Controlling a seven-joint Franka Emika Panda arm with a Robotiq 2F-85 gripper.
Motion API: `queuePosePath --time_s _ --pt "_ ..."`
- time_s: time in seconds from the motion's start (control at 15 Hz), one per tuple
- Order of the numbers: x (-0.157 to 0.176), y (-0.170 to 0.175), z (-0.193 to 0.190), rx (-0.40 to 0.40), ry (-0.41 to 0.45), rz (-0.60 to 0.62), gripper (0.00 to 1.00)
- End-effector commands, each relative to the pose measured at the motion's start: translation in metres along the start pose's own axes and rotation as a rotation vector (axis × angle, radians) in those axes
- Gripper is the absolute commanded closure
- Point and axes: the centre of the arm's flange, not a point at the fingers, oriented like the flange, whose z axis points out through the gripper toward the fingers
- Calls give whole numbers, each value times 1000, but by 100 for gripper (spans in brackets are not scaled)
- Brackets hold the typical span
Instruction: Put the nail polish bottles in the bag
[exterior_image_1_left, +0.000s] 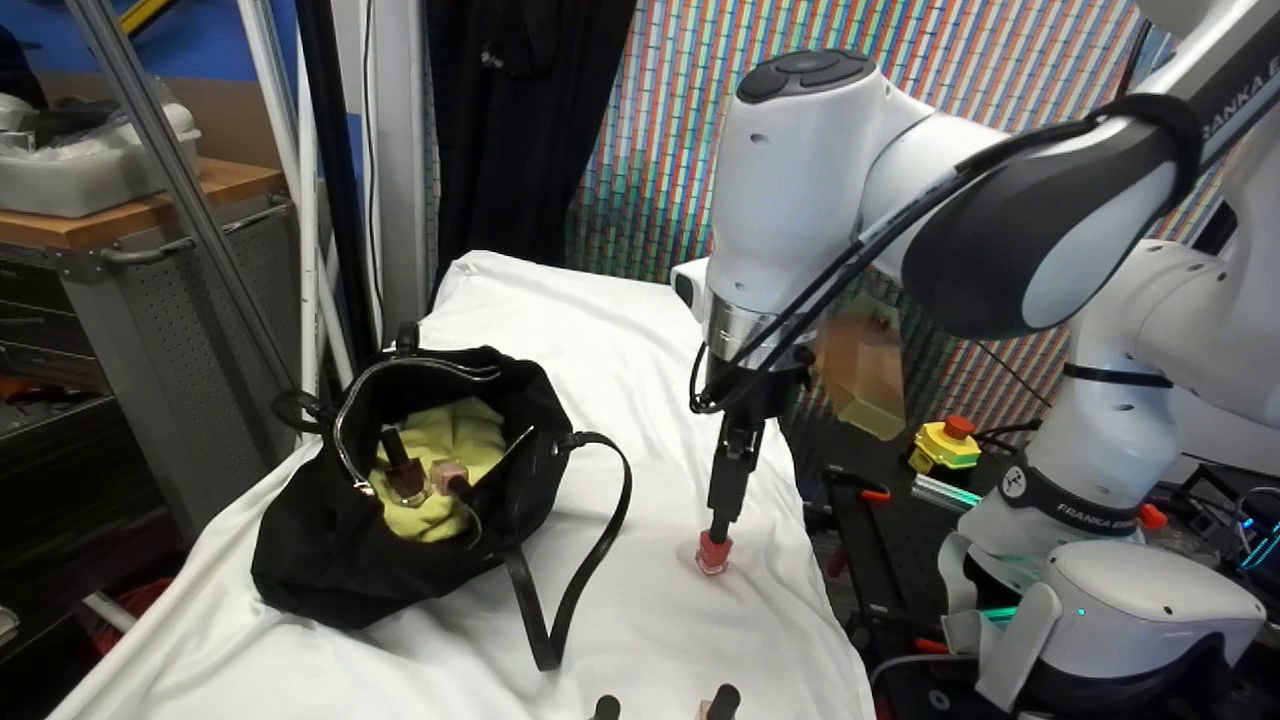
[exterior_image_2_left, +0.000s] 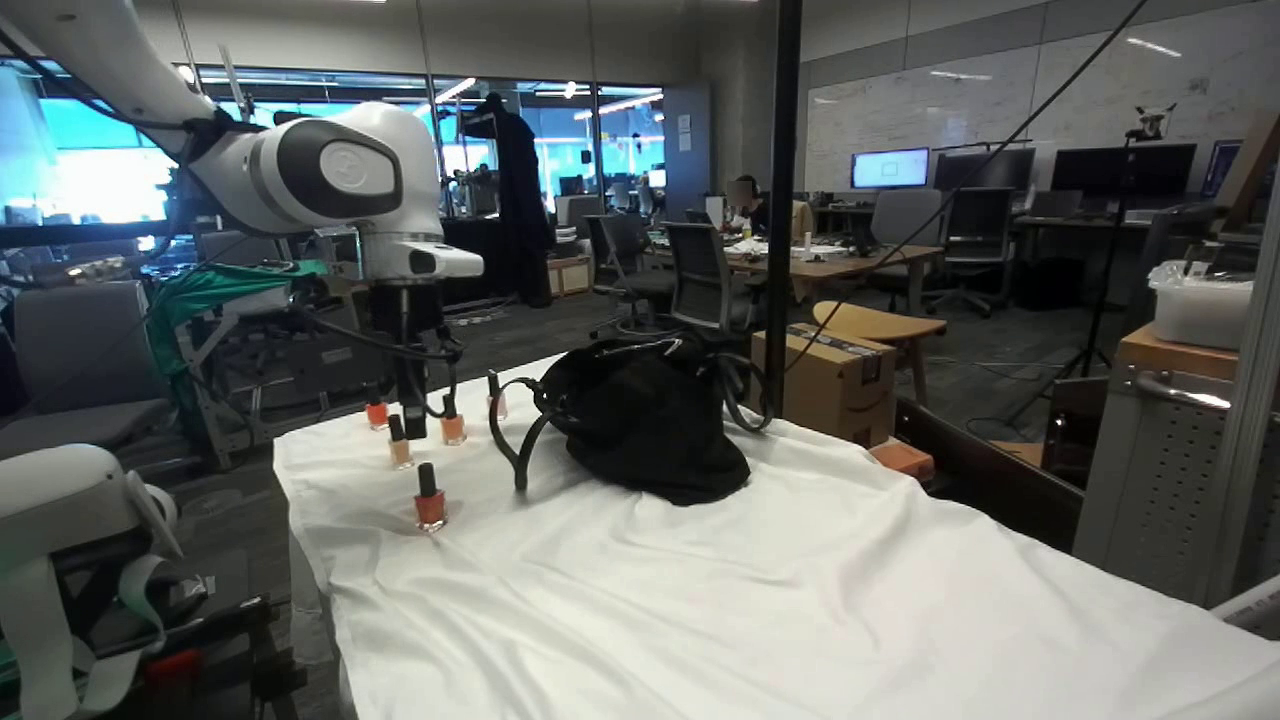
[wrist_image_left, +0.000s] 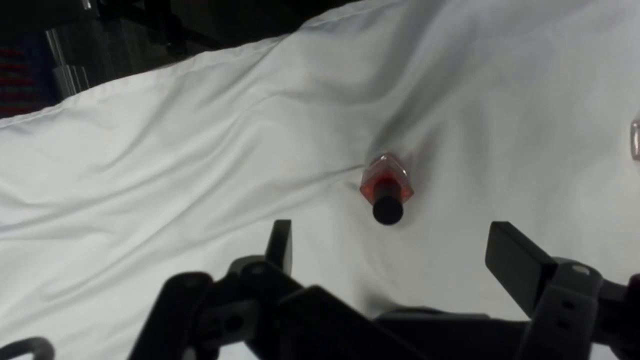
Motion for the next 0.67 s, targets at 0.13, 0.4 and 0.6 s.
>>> queuePosePath --time_s 0.13,0.4,0.6 --pt "-16 -1 33 17 40 -125 0" --pt "-13 1 51 23 80 -258 0" --pt "-5 4 62 37 92 -351 0"
